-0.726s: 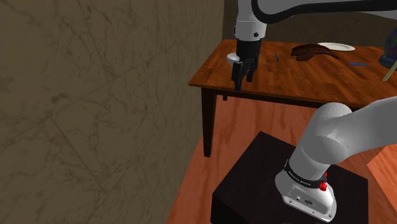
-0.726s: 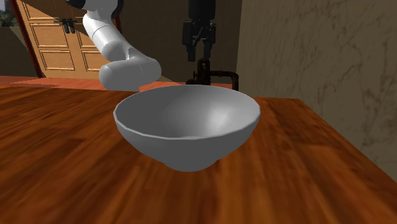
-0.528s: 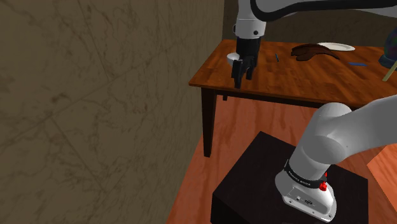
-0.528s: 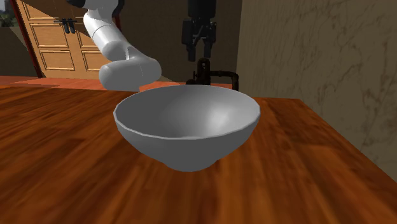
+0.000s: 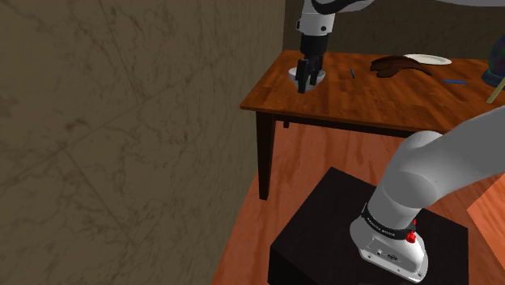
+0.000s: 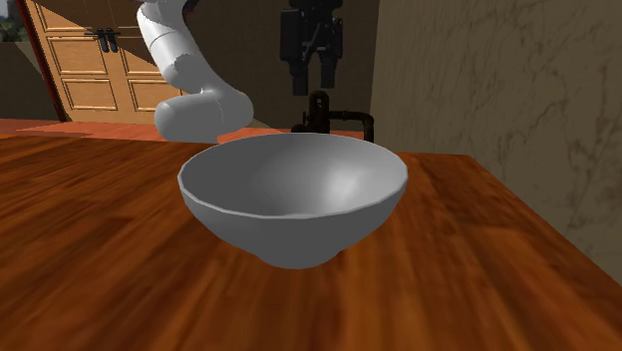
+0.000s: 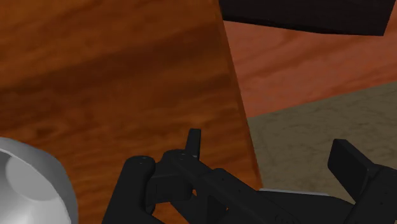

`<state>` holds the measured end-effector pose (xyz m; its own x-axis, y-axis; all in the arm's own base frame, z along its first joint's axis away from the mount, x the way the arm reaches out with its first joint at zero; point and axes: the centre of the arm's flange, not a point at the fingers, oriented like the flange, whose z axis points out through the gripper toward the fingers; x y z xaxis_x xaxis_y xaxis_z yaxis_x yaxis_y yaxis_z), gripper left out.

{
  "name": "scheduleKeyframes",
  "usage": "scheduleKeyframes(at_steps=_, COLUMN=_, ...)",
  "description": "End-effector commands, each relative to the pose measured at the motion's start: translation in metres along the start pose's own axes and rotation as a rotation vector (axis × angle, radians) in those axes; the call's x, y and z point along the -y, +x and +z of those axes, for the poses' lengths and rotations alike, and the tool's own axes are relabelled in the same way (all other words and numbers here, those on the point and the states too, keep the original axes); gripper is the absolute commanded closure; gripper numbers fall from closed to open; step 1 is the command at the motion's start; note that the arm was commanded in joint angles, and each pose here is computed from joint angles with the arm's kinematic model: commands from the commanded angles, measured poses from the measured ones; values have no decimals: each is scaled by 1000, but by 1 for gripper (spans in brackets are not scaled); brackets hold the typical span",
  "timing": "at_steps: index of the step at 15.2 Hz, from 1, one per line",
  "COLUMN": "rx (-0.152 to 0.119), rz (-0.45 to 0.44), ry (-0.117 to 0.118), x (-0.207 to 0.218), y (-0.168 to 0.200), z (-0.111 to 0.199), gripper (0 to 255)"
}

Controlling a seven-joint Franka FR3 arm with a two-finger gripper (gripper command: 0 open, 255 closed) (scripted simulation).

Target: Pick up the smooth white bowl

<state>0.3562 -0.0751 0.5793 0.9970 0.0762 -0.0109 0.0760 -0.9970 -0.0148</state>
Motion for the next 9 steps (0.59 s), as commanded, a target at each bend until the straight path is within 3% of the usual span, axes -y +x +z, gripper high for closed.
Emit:
scheduleKeyframes(at_steps=1, rx=-9, rz=-16, ry=1, x=-24, y=10, z=-4, gripper=0)
scheduleKeyframes(at_steps=9, rx=-43, rz=-72, ry=11, x=-114, y=60, z=-23, gripper=0)
